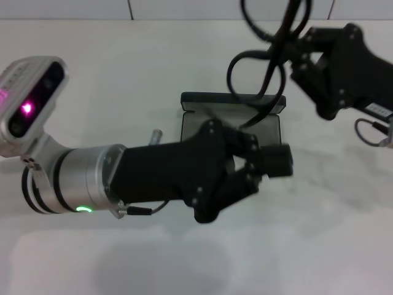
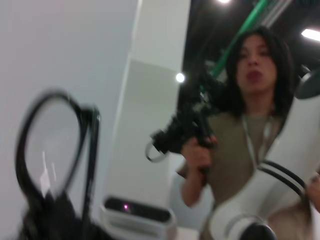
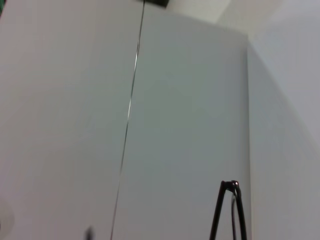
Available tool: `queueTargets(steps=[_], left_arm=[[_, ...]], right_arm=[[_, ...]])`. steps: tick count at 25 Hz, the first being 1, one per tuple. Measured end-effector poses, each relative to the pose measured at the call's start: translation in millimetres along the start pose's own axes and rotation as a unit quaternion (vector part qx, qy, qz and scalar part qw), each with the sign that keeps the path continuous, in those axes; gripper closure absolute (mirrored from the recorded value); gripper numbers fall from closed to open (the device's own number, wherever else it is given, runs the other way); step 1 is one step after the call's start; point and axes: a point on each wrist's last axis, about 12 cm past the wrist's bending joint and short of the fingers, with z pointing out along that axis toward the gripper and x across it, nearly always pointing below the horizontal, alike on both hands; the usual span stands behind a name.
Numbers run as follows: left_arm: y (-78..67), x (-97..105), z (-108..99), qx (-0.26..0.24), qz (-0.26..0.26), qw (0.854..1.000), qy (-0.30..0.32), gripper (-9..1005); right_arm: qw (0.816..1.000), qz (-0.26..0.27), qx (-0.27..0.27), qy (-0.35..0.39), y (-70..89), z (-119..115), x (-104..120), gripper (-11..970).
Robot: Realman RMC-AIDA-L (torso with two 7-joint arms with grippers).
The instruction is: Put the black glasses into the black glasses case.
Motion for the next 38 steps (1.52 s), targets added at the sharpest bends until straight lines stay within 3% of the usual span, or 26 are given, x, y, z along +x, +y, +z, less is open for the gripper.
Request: queueTargets(steps=[19, 38], left_arm=[[3.8, 5, -11, -0.08, -0.012, 0.996, -0.03, 941], [3.0, 6, -11, -0.073, -0.014, 0.997, -0.02, 941]], right_arm=[[0.997, 0.021, -0.035, 0.072, 11.7, 14, 24, 912], [0.995, 0.025, -0.054, 0.083, 14.1, 20, 27, 911]])
